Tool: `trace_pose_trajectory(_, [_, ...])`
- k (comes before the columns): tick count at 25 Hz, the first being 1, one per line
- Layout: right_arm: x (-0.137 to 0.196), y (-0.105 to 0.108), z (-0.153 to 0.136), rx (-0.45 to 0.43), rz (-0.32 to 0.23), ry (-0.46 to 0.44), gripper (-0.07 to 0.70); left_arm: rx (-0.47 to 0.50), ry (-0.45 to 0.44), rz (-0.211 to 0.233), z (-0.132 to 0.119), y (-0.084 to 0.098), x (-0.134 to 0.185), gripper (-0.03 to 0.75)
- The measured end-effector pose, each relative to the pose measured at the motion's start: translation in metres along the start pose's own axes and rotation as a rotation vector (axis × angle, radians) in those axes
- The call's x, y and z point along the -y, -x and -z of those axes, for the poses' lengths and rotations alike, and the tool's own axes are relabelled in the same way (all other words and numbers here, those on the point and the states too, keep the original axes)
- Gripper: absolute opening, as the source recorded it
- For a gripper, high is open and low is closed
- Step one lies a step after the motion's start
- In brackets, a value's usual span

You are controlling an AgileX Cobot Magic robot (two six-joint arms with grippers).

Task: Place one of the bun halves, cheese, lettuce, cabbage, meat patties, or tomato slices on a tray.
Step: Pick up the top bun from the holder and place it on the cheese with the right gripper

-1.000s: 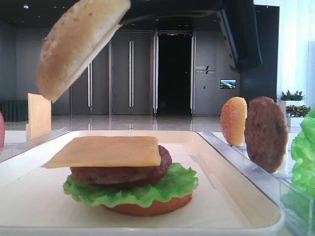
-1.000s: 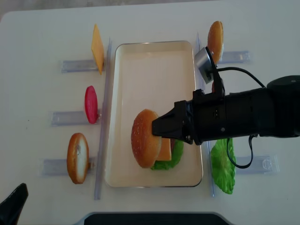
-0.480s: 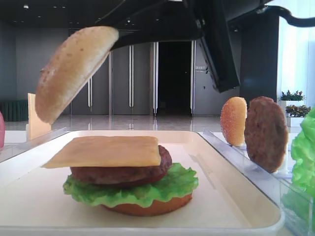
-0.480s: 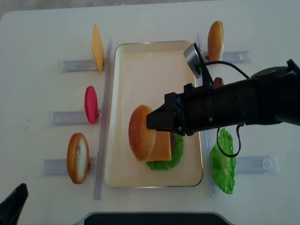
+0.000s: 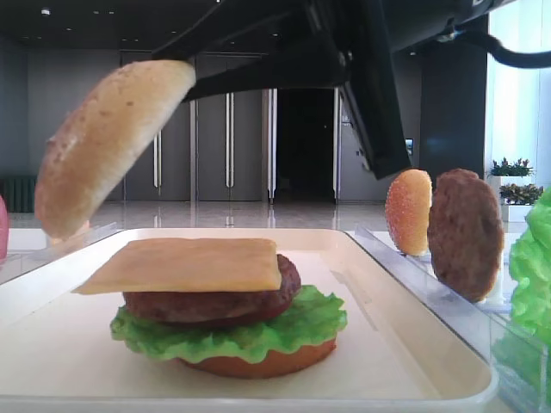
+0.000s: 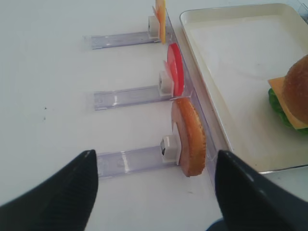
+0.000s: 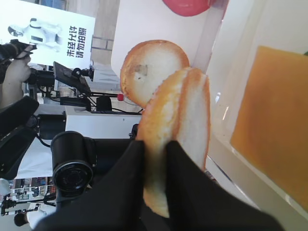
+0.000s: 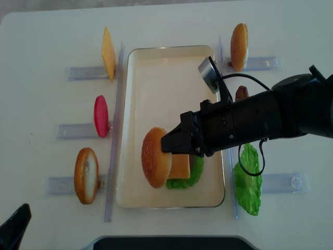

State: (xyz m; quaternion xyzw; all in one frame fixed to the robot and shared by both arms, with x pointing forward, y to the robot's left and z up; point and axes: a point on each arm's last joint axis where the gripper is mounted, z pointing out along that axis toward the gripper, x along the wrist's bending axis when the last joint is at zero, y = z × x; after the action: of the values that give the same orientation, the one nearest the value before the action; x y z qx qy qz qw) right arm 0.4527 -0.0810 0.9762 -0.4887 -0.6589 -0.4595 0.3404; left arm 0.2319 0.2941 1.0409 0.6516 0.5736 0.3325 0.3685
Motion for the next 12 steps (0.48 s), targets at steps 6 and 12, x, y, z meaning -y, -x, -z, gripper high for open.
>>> trace_pose_trajectory(6, [0.001, 0.0, 0.001, 0.001, 0.012, -0.023, 0.124, 0.0, 0.0, 0.001, 0.0, 0.0, 0.0, 0.576])
trace_pose_trajectory(12, [-0.011, 0.008, 0.017, -0.009, -0.01, 0.024, 0.123, 0.0, 0.0, 0.001, 0.0, 0.0, 0.0, 0.576])
